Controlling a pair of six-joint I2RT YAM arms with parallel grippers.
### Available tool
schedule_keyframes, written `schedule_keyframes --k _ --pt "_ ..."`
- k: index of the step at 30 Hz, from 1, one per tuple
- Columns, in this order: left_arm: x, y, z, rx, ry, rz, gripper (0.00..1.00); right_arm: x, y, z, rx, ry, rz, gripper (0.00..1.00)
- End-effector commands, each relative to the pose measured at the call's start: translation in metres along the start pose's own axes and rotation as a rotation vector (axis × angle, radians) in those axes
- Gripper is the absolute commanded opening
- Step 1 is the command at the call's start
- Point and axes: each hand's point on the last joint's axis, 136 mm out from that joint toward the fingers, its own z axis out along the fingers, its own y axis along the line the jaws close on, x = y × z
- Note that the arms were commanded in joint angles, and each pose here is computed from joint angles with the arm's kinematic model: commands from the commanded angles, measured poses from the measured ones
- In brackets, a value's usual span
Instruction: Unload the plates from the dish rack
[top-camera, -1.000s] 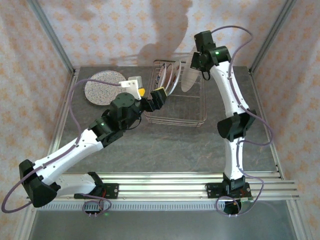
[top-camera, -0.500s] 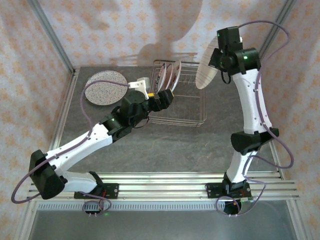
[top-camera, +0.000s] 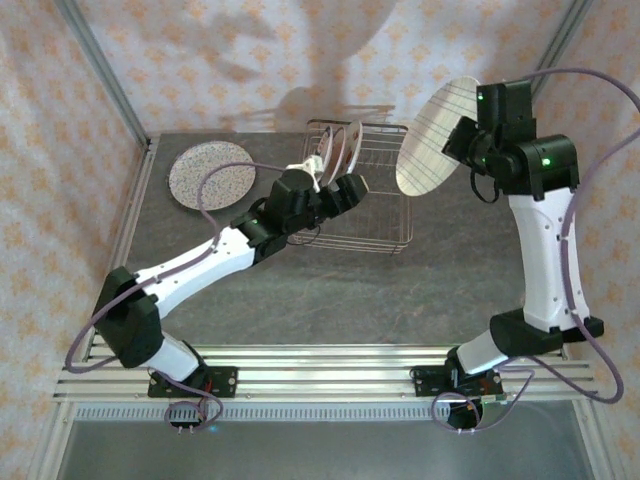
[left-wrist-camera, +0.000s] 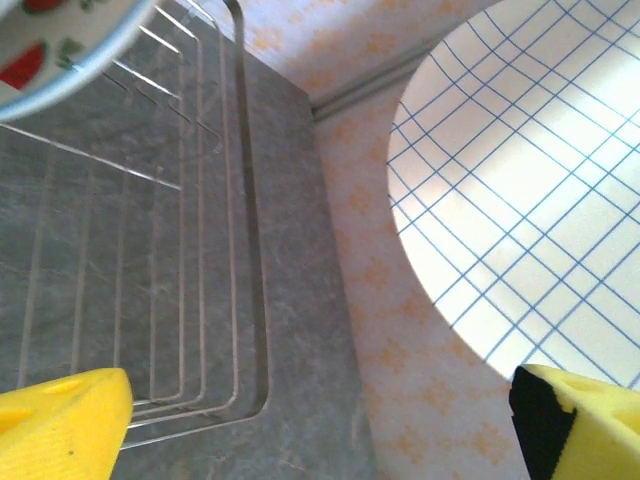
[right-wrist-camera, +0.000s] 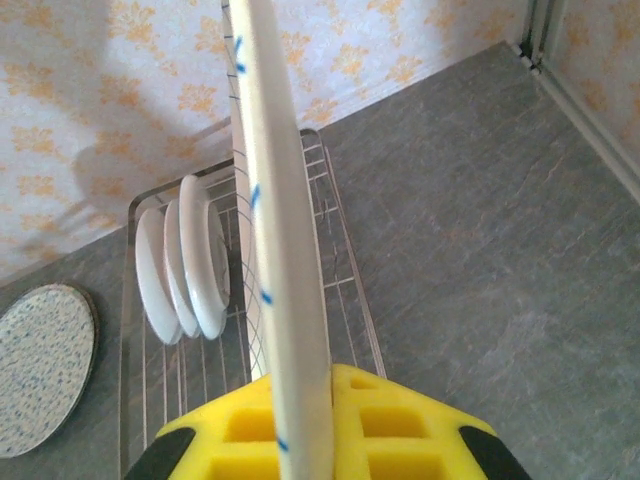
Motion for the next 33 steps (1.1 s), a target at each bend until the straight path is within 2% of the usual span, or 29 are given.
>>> schedule_keyframes --k 1,6,13,18,22,27,33 --pt "-0.001 -0.040 0.009 0.169 0.063 -0.080 0.91 -0.007 0.010 -0.015 -0.103 -0.040 0.093 0.00" --pt "0.005 -0.045 0.027 0.237 0.142 -0.182 0.84 0.004 0.016 -0.019 -0.180 -0.003 0.163 0.00" --pt "-0.003 -0.051 0.039 0.329 0.165 -0.289 0.72 0.014 0.029 -0.015 -0.283 0.054 0.254 0.00" --pt "-0.009 -0.043 0.037 0.330 0.141 -0.316 0.68 0.018 0.030 -0.003 -0.351 0.099 0.343 0.00" --pt "-0.017 -0.040 0.035 0.372 0.126 -0.367 0.57 0.020 0.034 0.005 -0.412 0.133 0.406 0.00" --pt "-0.022 -0.036 0.035 0.369 0.121 -0.379 0.55 0.024 0.040 0.011 -0.453 0.167 0.427 0.00" --pt "-0.026 -0.037 0.036 0.384 0.115 -0.391 0.38 0.031 0.042 0.020 -0.468 0.203 0.452 0.00"
